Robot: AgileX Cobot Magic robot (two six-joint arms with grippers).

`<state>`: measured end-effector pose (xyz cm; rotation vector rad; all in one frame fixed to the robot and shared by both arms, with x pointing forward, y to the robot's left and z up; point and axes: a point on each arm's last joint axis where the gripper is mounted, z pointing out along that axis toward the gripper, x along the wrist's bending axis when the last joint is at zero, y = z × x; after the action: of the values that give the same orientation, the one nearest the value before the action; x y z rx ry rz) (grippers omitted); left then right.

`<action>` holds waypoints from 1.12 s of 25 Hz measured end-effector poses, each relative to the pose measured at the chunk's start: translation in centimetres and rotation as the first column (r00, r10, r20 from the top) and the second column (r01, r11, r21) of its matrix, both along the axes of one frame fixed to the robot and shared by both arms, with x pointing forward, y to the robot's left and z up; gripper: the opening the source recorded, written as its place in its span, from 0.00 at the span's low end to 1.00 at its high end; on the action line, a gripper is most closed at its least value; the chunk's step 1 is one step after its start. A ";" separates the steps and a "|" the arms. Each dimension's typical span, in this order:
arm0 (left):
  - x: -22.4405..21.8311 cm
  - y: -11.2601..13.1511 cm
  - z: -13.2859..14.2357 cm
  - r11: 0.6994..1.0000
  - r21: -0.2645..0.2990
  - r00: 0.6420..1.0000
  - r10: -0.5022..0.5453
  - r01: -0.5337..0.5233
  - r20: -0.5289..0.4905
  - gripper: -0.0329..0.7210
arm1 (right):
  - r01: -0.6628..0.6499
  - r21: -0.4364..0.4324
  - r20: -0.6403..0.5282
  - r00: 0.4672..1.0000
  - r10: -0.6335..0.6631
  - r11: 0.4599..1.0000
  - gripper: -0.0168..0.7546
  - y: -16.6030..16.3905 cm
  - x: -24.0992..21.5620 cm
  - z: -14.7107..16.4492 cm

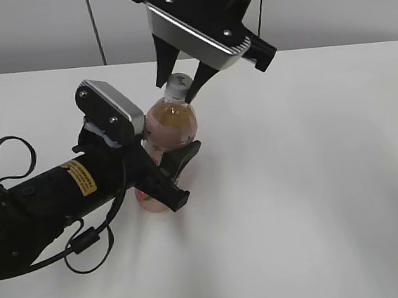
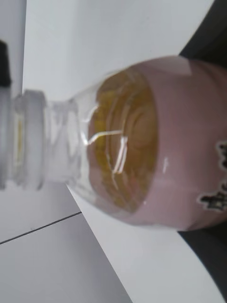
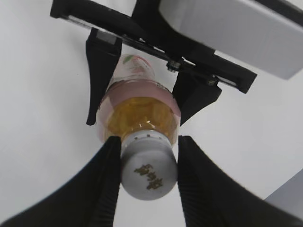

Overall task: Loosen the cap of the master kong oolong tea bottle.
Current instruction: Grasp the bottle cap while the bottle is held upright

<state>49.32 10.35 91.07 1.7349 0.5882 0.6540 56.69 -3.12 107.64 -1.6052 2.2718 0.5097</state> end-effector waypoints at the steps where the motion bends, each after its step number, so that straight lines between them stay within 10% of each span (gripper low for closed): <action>1: 0.0 0.0 0.0 1.000 0.000 1.000 0.001 -0.001 0.000 0.61 | -0.041 -0.003 0.020 0.999 0.041 0.999 0.38 0.0 0.0 -0.1; 9: 0.1 0.1 0.0 1.000 -0.003 1.000 0.004 -0.004 0.001 0.61 | -0.289 -0.054 0.149 0.944 0.294 0.956 0.38 -0.1 0.2 -0.3; 28: 0.0 0.0 0.4 0.999 -0.035 1.000 -0.007 0.008 0.026 0.61 | -0.304 -0.103 0.202 0.926 0.319 0.947 0.39 -0.5 0.4 0.8</action>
<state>49.35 10.35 91.44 1.6926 0.5714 0.6562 57.08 -3.64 108.48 -1.9674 1.9043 0.3114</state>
